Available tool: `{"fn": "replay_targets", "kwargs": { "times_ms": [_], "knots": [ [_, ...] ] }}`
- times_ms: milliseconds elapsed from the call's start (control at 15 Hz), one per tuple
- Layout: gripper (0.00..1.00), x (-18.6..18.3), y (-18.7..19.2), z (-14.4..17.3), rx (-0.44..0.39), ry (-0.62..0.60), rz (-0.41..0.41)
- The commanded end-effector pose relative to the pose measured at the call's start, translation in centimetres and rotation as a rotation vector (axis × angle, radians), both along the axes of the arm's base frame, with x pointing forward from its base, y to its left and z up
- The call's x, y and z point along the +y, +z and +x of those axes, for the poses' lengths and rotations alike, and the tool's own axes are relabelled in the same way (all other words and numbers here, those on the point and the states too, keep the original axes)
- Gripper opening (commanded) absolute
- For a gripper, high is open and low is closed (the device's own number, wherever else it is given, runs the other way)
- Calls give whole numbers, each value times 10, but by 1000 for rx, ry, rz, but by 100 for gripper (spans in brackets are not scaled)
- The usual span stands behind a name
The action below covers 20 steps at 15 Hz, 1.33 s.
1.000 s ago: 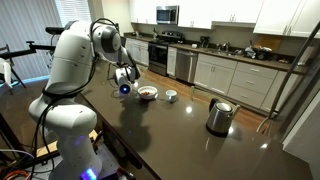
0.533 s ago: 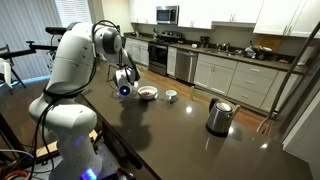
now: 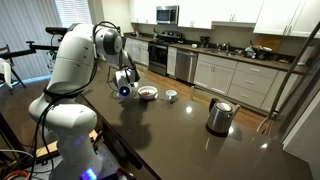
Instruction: Pick up the small glass cup and pour its contents in the white bowl. Put the small glass cup back on the table.
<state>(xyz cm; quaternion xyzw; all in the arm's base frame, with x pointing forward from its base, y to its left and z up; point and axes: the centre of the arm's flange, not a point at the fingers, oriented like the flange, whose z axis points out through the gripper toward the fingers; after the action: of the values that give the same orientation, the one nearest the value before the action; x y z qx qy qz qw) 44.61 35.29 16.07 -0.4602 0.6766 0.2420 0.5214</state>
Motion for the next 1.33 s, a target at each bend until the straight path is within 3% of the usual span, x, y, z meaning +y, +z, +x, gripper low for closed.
{"fn": "replay_targets", "kwargs": {
  "times_ms": [0,200,267,333,400,800,1267],
  "knots": [
    [57,6,6,3,29,-4,-21],
    [57,7,9,3,44,-8,-49],
    [88,7,10,4,49,-10,-57],
    [97,7,11,4,53,-12,-65],
    [100,7,12,4,58,-14,-76],
    [100,2,15,1,84,-14,-130],
    [100,-1,46,-2,129,17,-260]
  ]
}}
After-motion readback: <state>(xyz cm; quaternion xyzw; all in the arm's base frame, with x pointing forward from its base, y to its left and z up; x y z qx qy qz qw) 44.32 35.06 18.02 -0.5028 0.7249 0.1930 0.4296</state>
